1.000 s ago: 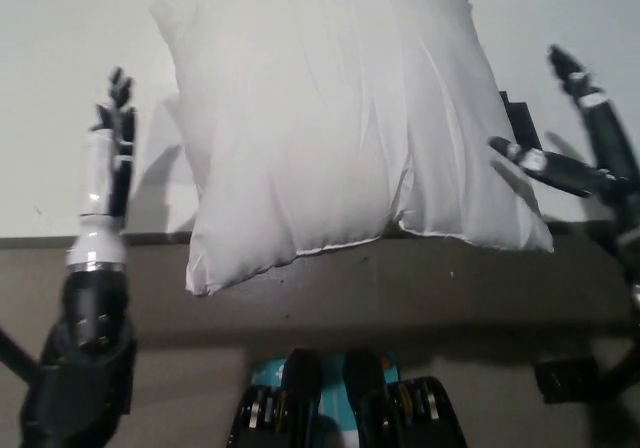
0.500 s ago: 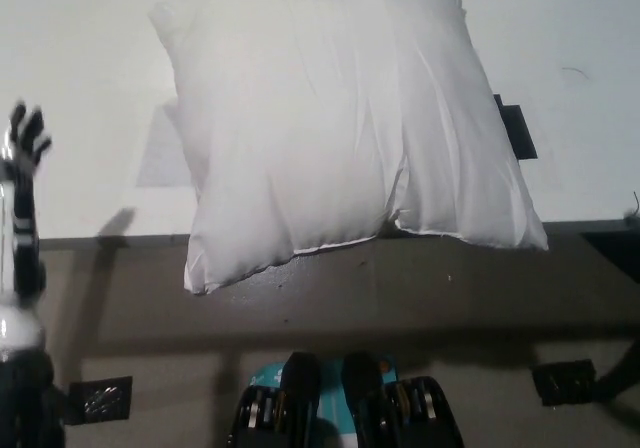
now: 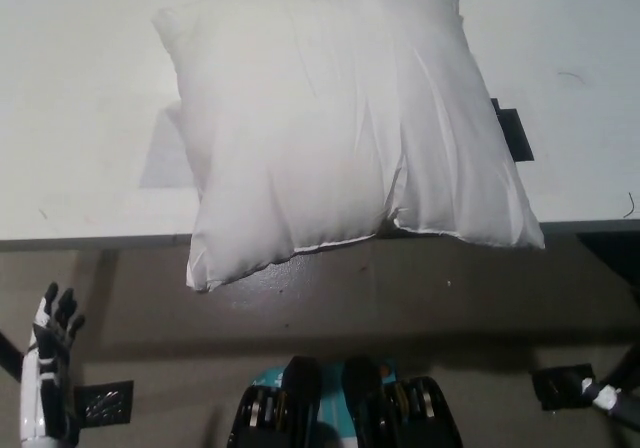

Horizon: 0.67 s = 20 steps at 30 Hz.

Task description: The robot uses both hands to lift the pillow and then drops it on the table

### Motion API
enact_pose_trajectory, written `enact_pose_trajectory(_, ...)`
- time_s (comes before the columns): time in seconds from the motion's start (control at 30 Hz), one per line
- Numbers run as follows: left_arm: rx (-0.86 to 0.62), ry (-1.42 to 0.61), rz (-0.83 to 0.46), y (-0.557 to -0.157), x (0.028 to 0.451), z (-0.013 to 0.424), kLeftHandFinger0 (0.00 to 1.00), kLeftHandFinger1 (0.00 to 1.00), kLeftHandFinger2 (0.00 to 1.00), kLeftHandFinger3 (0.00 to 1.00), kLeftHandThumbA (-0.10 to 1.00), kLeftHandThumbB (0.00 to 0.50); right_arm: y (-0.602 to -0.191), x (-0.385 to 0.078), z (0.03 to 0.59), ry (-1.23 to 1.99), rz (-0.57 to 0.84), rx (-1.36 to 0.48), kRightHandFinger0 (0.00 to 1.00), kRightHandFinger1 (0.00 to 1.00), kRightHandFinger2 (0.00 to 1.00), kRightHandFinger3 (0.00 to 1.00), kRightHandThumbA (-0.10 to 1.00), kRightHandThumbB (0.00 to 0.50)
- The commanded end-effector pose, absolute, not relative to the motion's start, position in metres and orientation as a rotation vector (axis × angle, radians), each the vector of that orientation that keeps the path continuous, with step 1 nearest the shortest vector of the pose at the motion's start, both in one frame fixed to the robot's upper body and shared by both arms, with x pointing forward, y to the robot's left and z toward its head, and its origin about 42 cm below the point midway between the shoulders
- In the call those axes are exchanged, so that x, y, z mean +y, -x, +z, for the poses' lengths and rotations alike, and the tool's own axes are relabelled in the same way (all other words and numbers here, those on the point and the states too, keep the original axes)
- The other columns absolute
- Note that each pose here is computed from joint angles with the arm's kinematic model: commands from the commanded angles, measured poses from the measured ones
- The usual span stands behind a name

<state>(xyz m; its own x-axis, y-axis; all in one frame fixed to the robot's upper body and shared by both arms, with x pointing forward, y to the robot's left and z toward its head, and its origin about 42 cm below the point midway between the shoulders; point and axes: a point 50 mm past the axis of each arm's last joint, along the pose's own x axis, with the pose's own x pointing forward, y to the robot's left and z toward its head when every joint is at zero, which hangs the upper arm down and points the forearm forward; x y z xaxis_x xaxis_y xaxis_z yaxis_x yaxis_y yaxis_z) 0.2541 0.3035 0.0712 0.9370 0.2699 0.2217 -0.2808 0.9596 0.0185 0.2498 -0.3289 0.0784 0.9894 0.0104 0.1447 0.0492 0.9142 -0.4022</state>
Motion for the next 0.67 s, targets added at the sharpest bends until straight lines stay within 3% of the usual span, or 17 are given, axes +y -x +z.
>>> enact_pose_trajectory(0.0,-0.252,-0.001,0.248,-0.252,0.307,0.07,1.0,1.0,1.0,1.0,1.0,0.161,-0.256,-0.325,0.081,0.399,-0.02,-0.238,1.0,1.0,1.0,1.0,1.0,0.287)
enact_pose_trajectory(0.07,-0.243,0.008,0.247,-0.258,0.306,0.067,1.0,1.0,1.0,1.0,1.0,0.196,-0.259,-0.329,0.078,0.378,-0.038,-0.227,1.0,1.0,1.0,1.0,1.0,0.264)
enact_pose_trajectory(0.13,-0.244,0.01,0.246,-0.258,0.307,0.066,1.0,1.0,1.0,1.0,1.0,0.198,-0.259,-0.329,0.078,0.378,-0.039,-0.226,1.0,1.0,1.0,1.0,1.0,0.263)
enact_pose_trajectory(0.17,-0.241,0.012,0.248,-0.26,0.306,0.065,1.0,1.0,1.0,1.0,1.0,0.232,-0.26,-0.333,0.075,0.377,-0.048,-0.212,1.0,1.0,1.0,1.0,1.0,0.256)
enact_pose_trajectory(0.23,-0.239,0.022,0.243,-0.263,0.308,0.065,1.0,1.0,1.0,1.0,1.0,0.247,-0.264,-0.338,0.068,0.411,-0.035,-0.178,1.0,1.0,1.0,1.0,1.0,0.297)
enact_pose_trajectory(0.43,-0.246,0.037,0.238,-0.276,0.312,0.066,1.0,1.0,1.0,1.0,1.0,0.272,-0.267,-0.344,0.064,0.416,-0.055,-0.16,1.0,1.0,1.0,1.0,1.0,0.285)
enact_pose_trajectory(0.63,-0.255,0.008,0.202,-0.284,0.313,0.071,1.0,1.0,1.0,1.0,1.0,0.251,-0.269,-0.34,0.065,0.44,-0.05,-0.17,1.0,1.0,1.0,1.0,1.0,0.285)
